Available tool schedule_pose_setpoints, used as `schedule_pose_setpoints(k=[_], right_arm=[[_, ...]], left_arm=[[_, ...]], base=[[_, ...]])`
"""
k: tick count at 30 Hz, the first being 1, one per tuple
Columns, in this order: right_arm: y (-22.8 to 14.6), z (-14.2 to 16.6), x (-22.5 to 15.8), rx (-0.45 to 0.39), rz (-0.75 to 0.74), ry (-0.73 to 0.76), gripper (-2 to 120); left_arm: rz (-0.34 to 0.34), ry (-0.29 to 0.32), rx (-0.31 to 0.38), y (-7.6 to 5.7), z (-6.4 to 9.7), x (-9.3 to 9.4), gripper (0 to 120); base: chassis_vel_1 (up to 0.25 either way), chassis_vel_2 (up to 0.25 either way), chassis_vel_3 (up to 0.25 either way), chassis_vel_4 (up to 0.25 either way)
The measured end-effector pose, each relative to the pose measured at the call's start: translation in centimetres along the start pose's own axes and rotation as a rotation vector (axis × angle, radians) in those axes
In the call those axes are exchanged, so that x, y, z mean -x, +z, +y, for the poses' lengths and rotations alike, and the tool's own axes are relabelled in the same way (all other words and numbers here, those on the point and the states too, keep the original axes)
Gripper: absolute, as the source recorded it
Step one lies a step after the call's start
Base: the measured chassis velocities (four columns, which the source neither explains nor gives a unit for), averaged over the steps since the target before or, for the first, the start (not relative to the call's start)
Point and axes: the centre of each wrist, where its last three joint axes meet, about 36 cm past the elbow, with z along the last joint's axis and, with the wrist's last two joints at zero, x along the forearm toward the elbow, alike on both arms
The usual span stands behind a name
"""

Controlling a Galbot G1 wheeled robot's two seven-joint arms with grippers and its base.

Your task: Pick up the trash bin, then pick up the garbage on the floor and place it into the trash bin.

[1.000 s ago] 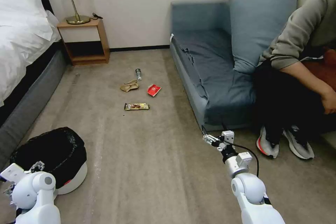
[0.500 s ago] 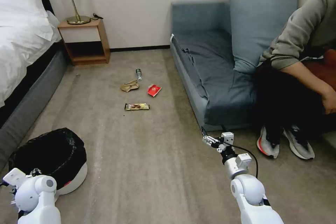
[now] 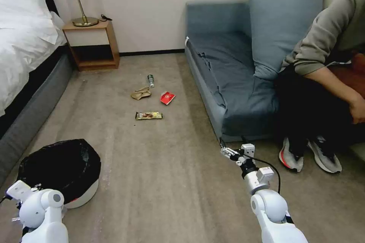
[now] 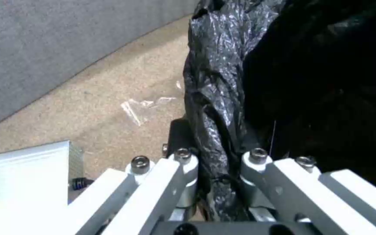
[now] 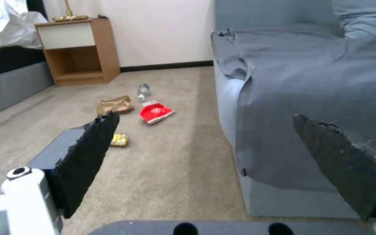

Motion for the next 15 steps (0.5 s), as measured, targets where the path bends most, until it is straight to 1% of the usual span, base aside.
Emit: schedule_pose_setpoints(k=[3, 7, 9, 10, 11, 13, 14, 15], right_arm=[[0.0, 0.0, 0.0, 0.0, -0.001, 0.0, 100], [0.0, 0.0, 0.0, 0.0, -0.001, 0.0, 100], [0.0, 0.1, 0.0, 0.002, -0.002, -0.001, 100], [0.0, 0.1, 0.0, 0.003, -0.003, -0.002, 100], [0.0, 0.1, 0.0, 0.003, -0.003, -0.002, 100], [0.1, 0.3, 0.1, 0.003, -0.007, -0.003, 100], [0.1, 0.3, 0.1, 0.003, -0.007, -0.003, 100], [0.1, 0.4, 0.1, 0.004, -0.01, -0.002, 100]], left_arm=[[-0.002, 0.003, 0.002, 0.1, 0.1, -0.1, 7], [-0.011, 0.019, 0.009, -0.2, 0.2, -0.5, 7], [-0.013, 0.046, 0.022, -0.5, 0.3, -1.0, 6], [-0.017, 0.085, 0.042, -0.7, 0.5, -1.5, 5], [-0.017, 0.085, 0.042, -0.7, 0.5, -1.5, 5], [-0.028, 0.16, 0.089, -1.1, 0.8, -2.3, 4], [-0.028, 0.16, 0.089, -1.1, 0.8, -2.3, 4], [-0.033, 0.202, 0.114, -1.3, 1.0, -2.7, 4]], base=[[0.0, 0.0, 0.0, 0.0], [0.0, 0.0, 0.0, 0.0], [0.0, 0.0, 0.0, 0.0], [0.0, 0.0, 0.0, 0.0], [0.0, 0.0, 0.0, 0.0], [0.0, 0.0, 0.0, 0.0], [0.0, 0.0, 0.0, 0.0], [0.0, 0.0, 0.0, 0.0]])
